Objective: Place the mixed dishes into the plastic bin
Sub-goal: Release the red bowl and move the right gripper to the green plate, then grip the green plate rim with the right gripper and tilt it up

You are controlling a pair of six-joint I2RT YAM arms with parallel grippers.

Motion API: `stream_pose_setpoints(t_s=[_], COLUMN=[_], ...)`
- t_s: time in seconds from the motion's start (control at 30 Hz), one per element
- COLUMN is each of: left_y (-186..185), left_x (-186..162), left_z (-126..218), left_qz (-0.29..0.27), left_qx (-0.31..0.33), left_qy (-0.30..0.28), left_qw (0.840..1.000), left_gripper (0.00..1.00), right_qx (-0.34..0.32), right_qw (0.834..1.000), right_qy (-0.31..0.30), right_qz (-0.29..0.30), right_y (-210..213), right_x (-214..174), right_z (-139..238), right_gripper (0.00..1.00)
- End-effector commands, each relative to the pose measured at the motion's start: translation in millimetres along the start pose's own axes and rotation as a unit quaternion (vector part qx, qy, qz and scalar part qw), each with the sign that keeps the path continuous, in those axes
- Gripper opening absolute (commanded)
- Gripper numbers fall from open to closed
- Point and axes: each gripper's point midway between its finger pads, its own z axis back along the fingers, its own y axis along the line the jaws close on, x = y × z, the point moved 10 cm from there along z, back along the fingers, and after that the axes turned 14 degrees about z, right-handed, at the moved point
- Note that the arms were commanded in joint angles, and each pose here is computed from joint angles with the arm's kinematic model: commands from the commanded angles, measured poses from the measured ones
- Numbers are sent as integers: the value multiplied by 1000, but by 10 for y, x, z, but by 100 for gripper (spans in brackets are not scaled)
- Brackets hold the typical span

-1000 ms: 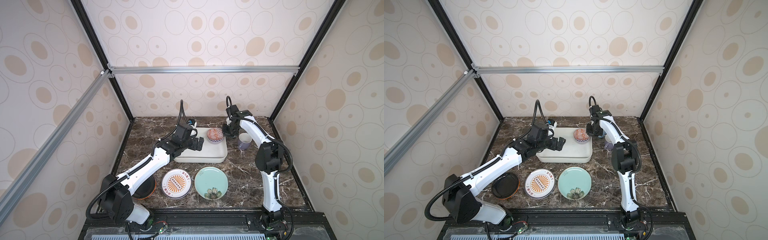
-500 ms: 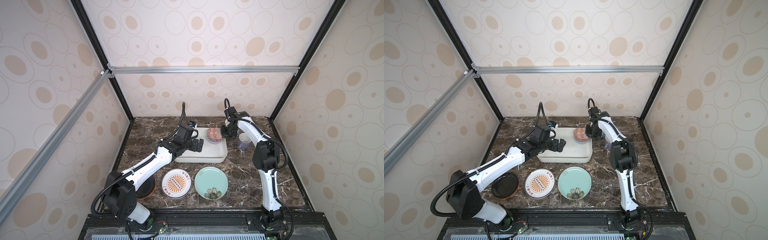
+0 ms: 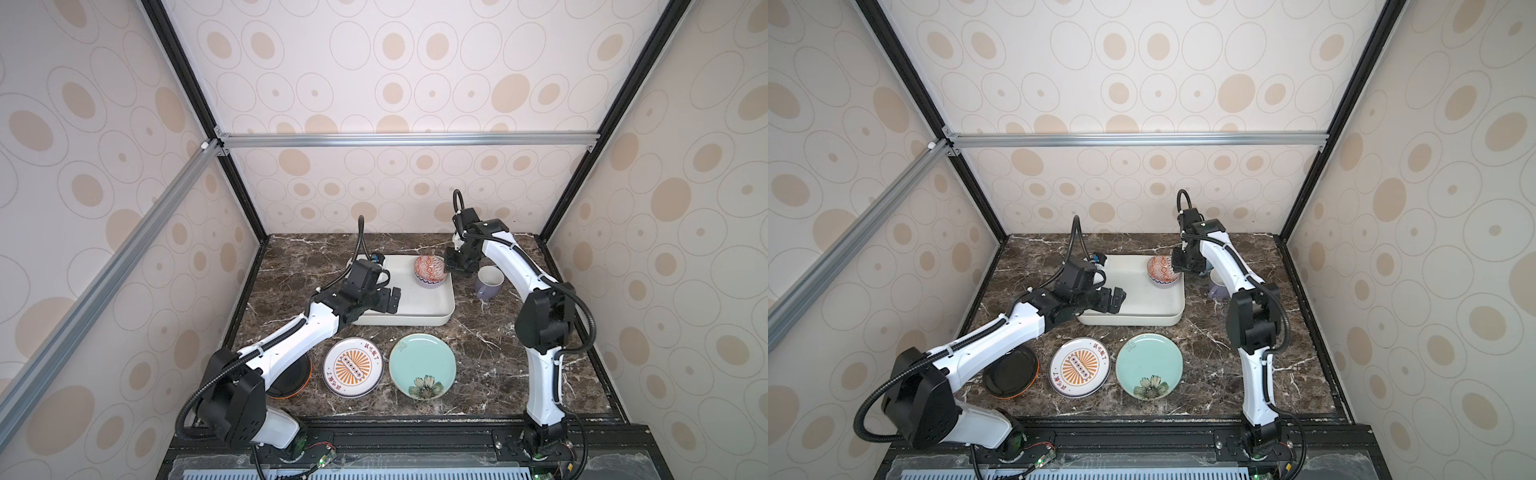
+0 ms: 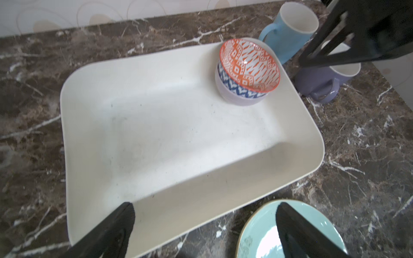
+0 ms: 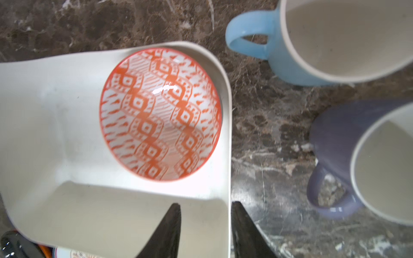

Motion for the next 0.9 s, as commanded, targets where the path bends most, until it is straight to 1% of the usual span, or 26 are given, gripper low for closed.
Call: stream_pose_setpoints(t_s=[0.0, 0.1, 0.2, 0.3, 0.37, 0.4, 0.5, 0.57, 0.67, 0.73, 0.8, 0.87], left_y=[229, 453, 653, 851, 951, 965, 910, 860, 755, 656, 544, 413], left_x=[-207, -479, -646, -647, -602, -580, -556, -553, -547, -533, -514, -508], left_z=[216, 354, 562, 880, 1054, 1108, 1090, 983, 810, 722, 634, 511], left_qz=[64, 107, 152, 193, 225, 236, 258, 267, 273, 264, 242, 211], left_qx=[40, 81, 128, 186, 197, 187, 146, 119, 72, 54, 51, 50], left_qy=[-7, -5, -31, -89, -114, -121, -112, -95, -74, -67, -57, -35], left_qw=[997, 991, 980, 959, 947, 946, 949, 951, 956, 961, 967, 976], left_gripper=[99, 99, 99, 99, 99, 99, 99, 99, 98, 97, 97, 96], right_qx=[25, 61, 91, 124, 145, 148, 131, 118, 100, 75, 50, 39], right_qw=[999, 995, 990, 986, 983, 982, 984, 985, 988, 991, 993, 995], right_qy=[-10, 6, 19, 24, 29, 31, 40, 43, 32, 27, 29, 38], right_qz=[47, 74, 104, 107, 109, 111, 114, 115, 117, 112, 101, 81], right_y=[345, 612, 851, 946, 967, 959, 859, 787, 678, 586, 496, 424], right_x=[-328, -697, -1099, -1400, -1570, -1645, -1823, -1927, -2059, -2149, -2247, -2361], right_z=[217, 123, -7, -99, -165, -181, -214, -206, -88, -11, 26, -1], right_gripper=[44, 45, 46, 47, 48, 49, 49, 50, 54, 60, 62, 64])
